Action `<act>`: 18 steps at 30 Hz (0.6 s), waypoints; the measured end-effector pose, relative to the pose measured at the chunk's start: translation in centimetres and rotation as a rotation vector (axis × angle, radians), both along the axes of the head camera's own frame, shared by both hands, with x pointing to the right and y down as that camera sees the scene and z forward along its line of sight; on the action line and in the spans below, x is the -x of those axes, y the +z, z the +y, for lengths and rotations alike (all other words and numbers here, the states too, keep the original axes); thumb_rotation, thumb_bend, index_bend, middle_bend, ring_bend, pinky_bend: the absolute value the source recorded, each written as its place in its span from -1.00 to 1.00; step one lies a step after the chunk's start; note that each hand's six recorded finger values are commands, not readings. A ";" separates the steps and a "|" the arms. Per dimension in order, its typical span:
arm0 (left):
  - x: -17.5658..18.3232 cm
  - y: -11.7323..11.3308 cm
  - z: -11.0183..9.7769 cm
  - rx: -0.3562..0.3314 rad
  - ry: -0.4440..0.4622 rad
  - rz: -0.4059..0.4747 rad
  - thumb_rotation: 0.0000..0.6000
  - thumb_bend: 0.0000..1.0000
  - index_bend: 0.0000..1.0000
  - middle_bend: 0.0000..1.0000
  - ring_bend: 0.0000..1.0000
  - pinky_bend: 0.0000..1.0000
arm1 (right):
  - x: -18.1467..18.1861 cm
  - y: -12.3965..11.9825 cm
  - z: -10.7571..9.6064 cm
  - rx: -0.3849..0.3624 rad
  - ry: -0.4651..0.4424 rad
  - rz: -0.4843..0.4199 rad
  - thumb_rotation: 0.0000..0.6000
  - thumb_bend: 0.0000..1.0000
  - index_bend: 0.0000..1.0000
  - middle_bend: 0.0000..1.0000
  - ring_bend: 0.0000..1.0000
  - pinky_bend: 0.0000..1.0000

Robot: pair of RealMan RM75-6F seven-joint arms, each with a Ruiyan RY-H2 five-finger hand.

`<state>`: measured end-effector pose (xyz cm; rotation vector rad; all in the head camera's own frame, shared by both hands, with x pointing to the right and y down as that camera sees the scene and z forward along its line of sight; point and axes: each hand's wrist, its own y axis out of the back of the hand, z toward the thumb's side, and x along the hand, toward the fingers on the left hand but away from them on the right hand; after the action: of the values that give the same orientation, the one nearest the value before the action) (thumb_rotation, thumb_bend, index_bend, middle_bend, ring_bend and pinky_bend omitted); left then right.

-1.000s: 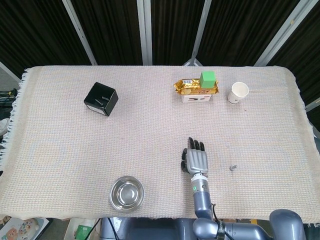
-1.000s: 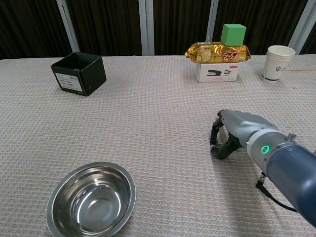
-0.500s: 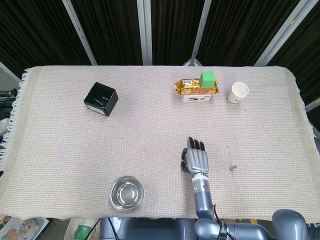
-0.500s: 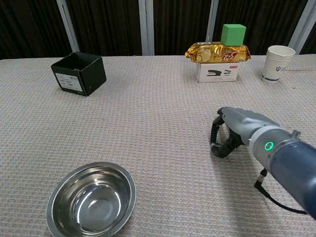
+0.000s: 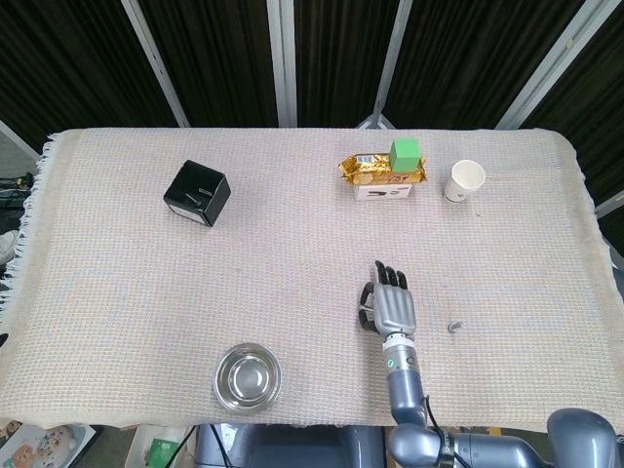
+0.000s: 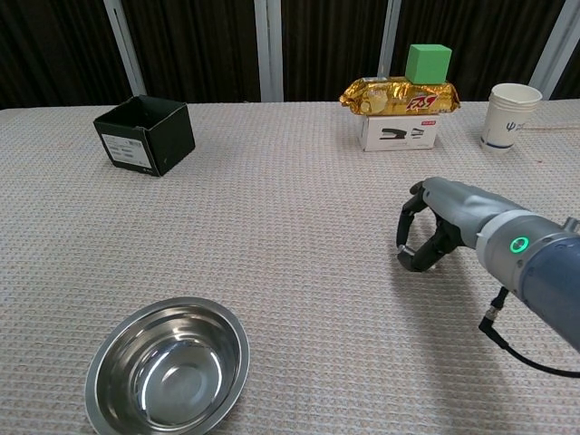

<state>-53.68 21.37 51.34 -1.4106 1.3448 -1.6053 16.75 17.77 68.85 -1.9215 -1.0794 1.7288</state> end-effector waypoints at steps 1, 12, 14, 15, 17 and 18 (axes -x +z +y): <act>0.0 0.0 0.0 0.000 0.000 0.000 1.00 -0.87 -0.63 -0.77 -0.96 -0.89 | 0.0 -0.1 0.0 -0.001 0.001 -0.001 1.00 -0.23 0.16 -0.98 -1.00 -1.00; -0.1 0.0 0.0 0.001 0.002 -0.002 1.00 -0.87 -0.63 -0.77 -0.96 -0.89 | -0.7 -0.7 -0.6 -0.004 0.026 -0.019 1.00 -0.23 0.16 -0.98 -1.00 -1.00; -0.1 0.0 0.0 0.000 0.003 -0.002 1.00 -0.87 -0.63 -0.77 -0.96 -0.89 | -0.8 -0.7 -0.7 -0.003 0.028 -0.020 1.00 -0.23 0.16 -0.98 -1.00 -1.00; -0.1 0.0 0.0 0.000 0.003 -0.002 1.00 -0.87 -0.63 -0.77 -0.96 -0.89 | -0.8 -0.7 -0.7 -0.002 0.030 -0.022 1.00 -0.23 0.17 -0.98 -1.00 -1.00; -0.1 0.0 0.0 -0.001 0.002 -0.002 1.00 -0.87 -0.63 -0.77 -0.96 -0.89 | -0.9 -0.8 -0.8 -0.002 0.033 -0.024 1.00 -0.23 0.17 -0.98 -1.00 -1.00; -0.1 0.0 0.0 -0.001 0.002 -0.002 1.00 -0.87 -0.63 -0.77 -0.96 -0.89 | -0.9 -0.8 -0.8 -0.002 0.034 -0.024 1.00 -0.23 0.16 -0.98 -1.00 -1.00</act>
<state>-53.55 21.42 51.34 -1.4091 1.3418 -1.6043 17.65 16.97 68.08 -1.9383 -1.1282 1.7256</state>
